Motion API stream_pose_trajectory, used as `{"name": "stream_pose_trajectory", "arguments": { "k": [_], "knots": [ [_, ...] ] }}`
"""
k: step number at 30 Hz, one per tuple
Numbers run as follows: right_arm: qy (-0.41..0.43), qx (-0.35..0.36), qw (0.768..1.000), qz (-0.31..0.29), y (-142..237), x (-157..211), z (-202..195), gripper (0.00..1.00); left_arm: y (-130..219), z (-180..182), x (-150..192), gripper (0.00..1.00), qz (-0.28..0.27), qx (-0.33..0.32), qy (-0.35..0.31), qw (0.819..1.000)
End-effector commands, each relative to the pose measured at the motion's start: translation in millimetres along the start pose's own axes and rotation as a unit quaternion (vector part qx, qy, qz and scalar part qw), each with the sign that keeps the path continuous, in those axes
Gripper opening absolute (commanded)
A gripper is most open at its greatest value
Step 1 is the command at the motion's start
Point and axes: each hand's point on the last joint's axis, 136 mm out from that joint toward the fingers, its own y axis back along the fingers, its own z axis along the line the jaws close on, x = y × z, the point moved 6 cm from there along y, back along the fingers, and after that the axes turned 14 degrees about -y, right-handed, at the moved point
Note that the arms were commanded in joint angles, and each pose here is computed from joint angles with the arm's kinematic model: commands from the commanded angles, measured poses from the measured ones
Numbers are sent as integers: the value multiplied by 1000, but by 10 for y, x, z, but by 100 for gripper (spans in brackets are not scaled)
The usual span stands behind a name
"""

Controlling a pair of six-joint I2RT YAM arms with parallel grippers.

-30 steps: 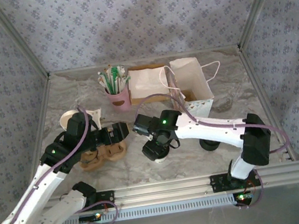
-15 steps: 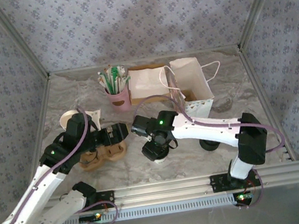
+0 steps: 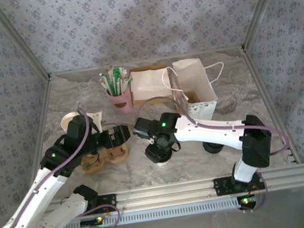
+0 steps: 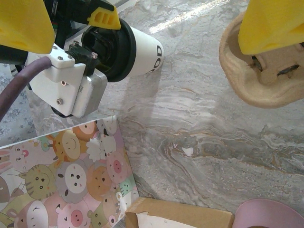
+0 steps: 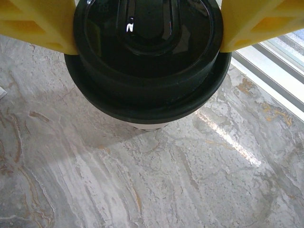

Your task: Pack the takeout coffee

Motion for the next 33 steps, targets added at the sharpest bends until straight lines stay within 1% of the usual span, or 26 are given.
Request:
{"name": "stream_pose_trajectory", "arguments": {
  "k": [1, 6, 9, 11, 13, 15, 23, 33],
  "knots": [
    [-7, 8, 1000, -1, 93, 10, 10, 71, 28, 0, -5, 100, -4, 2, -9, 1000],
    [-17, -1, 1000, -13, 233, 38, -7, 70, 52, -36, -89, 99, -20, 7, -11, 1000],
    [-25, -8, 999, -22, 342, 67, -35, 70, 71, -88, -196, 99, -36, 14, -14, 999],
    [-29, -15, 999, -25, 419, 104, -54, 70, 71, -121, -256, 99, -37, 18, -16, 999],
    [-35, -22, 999, -25, 484, 147, -75, 70, 77, -181, -392, 99, -58, 27, -23, 998],
    [-42, -26, 998, -30, 547, 175, -108, 70, 62, -227, -488, 99, -63, 32, -27, 997],
    [-62, -46, 995, -66, 884, 306, -287, 70, -63, -412, -915, 99, -71, 48, -40, 995],
    [-89, -88, 986, -113, 1410, 506, -561, 69, -268, -617, -1334, 99, -67, 69, -51, 994]
  ]
}}
